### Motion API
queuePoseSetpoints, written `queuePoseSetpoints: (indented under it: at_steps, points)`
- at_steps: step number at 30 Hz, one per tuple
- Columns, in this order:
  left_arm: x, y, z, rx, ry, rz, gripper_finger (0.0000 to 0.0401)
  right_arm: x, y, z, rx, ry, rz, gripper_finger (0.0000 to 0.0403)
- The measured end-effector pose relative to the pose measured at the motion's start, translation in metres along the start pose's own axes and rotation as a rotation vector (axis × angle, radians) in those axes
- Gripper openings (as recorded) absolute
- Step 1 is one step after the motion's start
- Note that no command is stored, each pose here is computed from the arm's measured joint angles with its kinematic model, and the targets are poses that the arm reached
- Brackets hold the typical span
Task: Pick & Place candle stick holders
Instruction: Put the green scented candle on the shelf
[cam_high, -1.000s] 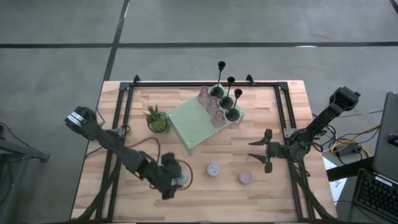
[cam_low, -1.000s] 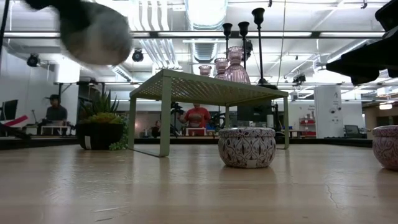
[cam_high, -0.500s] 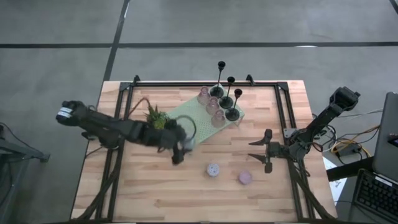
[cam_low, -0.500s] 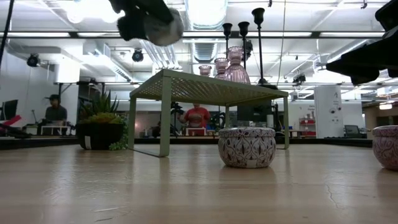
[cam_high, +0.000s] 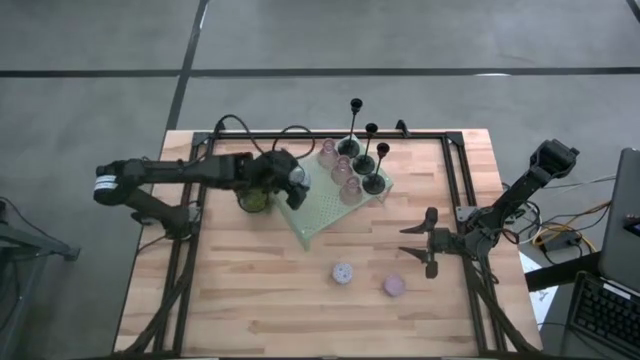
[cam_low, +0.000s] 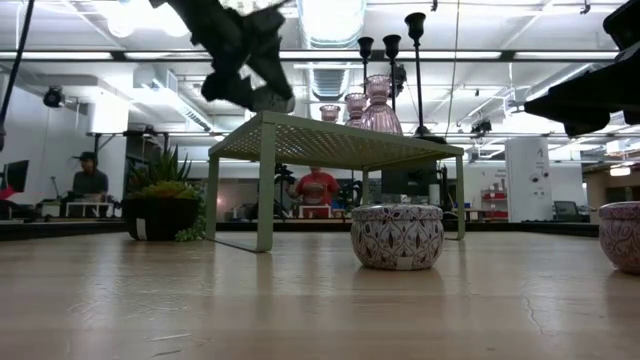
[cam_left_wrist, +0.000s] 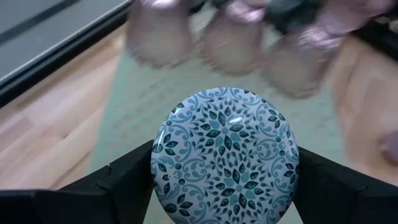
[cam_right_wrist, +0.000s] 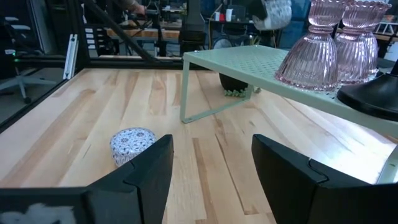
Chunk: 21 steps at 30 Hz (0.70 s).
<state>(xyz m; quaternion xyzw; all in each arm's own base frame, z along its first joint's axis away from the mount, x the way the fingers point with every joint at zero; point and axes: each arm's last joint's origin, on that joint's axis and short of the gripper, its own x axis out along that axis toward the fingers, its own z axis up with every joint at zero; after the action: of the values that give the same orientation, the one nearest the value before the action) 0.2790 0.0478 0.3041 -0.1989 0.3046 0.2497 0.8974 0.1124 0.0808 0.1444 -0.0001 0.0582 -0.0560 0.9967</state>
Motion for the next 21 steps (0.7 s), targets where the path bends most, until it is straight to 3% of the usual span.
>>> queuePoseSetpoints:
  at_steps: [21]
  points:
    - [0.030, 0.007, -0.008, 0.030, 0.100, 0.073, 0.0314, 0.000, 0.000, 0.000, 0.000, 0.000, 0.000, 0.0210]
